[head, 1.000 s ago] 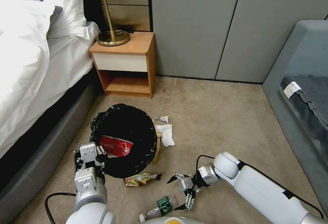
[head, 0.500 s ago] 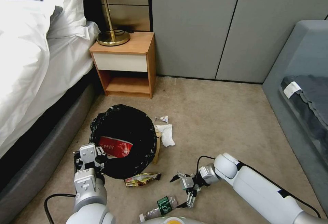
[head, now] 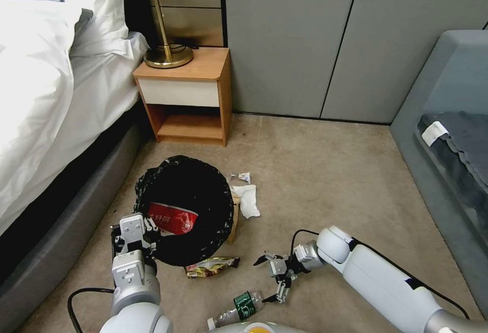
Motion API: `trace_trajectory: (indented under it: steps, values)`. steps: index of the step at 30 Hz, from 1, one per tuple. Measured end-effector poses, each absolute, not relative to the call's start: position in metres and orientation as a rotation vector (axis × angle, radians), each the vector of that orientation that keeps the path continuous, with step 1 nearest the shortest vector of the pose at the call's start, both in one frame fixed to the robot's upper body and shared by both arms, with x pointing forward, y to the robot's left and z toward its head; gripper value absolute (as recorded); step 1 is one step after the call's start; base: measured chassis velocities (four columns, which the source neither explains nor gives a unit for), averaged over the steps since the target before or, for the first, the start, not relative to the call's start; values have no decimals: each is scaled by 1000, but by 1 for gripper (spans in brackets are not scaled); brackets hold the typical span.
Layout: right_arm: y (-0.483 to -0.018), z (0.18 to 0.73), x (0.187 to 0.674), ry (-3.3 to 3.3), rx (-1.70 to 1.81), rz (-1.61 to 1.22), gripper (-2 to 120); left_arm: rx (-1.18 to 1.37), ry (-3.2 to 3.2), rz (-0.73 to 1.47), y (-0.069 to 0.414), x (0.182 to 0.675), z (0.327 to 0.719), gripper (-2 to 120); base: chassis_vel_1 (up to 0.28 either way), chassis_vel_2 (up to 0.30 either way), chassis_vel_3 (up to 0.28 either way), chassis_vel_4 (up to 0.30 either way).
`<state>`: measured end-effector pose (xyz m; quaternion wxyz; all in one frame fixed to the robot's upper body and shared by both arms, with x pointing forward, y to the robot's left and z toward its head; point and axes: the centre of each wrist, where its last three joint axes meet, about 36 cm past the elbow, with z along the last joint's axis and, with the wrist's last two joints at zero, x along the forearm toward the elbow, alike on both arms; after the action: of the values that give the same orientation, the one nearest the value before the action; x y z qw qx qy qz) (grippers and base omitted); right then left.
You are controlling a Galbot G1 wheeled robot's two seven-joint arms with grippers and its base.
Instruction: Pick up the trash bin, then pick up the garbage from the floor and place it into the trash bin.
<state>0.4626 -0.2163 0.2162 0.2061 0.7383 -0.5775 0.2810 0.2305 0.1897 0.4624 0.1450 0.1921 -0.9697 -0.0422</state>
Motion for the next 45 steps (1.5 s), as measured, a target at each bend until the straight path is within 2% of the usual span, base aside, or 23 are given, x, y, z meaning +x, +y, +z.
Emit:
trace_trajectory:
  steps: [45]
  values:
    - [-142,201,463,-1534,2142,829,100,550,-2803,-121,188,233,460,1,0,0,0,0]
